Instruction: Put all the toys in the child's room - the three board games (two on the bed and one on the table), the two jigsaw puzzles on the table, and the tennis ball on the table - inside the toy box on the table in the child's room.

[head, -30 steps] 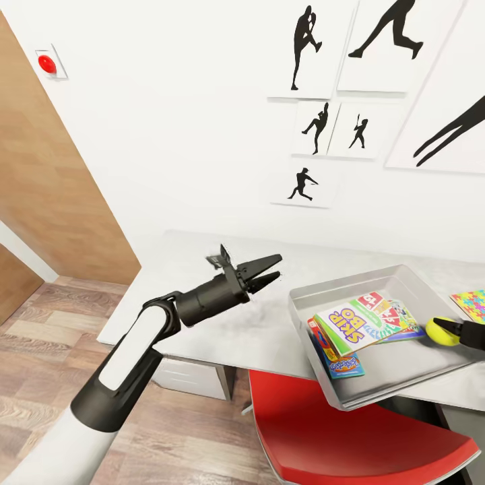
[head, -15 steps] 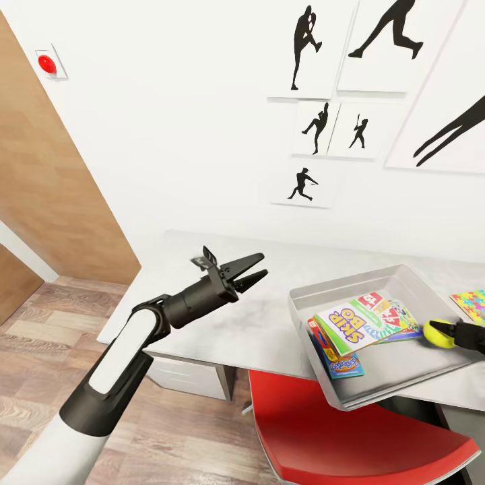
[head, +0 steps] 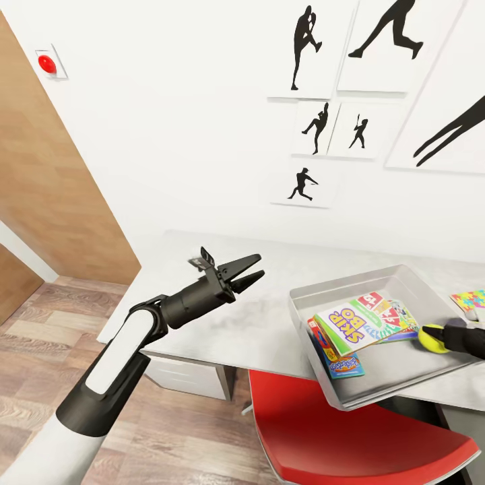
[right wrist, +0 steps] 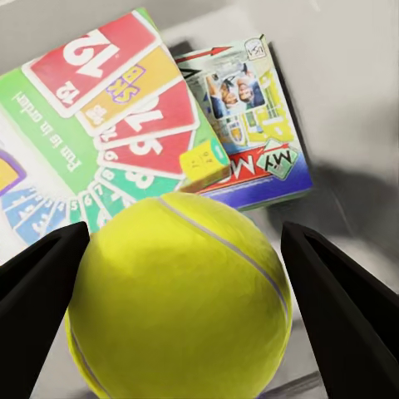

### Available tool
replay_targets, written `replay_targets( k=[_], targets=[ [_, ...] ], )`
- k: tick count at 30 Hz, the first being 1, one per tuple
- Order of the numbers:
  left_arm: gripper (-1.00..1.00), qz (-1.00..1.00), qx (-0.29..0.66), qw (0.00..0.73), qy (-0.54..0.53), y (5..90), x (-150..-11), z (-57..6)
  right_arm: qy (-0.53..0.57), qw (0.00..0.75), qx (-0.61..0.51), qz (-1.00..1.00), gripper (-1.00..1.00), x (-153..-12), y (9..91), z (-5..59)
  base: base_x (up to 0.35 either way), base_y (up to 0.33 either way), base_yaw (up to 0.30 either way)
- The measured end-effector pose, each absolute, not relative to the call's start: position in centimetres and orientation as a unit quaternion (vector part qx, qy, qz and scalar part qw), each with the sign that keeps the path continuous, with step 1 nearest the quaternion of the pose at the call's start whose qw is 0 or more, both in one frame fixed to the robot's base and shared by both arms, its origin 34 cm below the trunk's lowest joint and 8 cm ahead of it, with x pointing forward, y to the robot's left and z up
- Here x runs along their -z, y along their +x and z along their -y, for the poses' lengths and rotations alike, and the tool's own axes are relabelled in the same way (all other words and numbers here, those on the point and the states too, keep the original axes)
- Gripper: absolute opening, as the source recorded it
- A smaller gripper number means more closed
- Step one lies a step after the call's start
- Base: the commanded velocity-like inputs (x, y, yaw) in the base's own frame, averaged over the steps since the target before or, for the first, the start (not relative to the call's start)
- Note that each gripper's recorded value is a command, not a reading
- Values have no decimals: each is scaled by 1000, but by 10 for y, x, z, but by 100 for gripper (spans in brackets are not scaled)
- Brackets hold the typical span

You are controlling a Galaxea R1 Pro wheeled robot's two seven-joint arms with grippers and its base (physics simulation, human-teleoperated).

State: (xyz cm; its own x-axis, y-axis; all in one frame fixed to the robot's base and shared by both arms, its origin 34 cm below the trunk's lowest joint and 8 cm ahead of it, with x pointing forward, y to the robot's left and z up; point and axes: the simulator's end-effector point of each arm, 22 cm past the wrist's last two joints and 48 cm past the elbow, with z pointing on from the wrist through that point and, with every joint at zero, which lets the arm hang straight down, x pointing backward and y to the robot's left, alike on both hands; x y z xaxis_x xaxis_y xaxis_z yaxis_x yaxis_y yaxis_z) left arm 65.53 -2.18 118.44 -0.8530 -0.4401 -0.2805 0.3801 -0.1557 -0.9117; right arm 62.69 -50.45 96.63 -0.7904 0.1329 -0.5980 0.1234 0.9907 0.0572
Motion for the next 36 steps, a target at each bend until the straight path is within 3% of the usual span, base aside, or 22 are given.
replay_targets(
  k=[36],
  targets=[
    [100, -593, 758, 270, -26, 656, -1183, 22, 19, 278, 35, -960, -100, -950, 628, 493, 0, 0, 0]
  ],
)
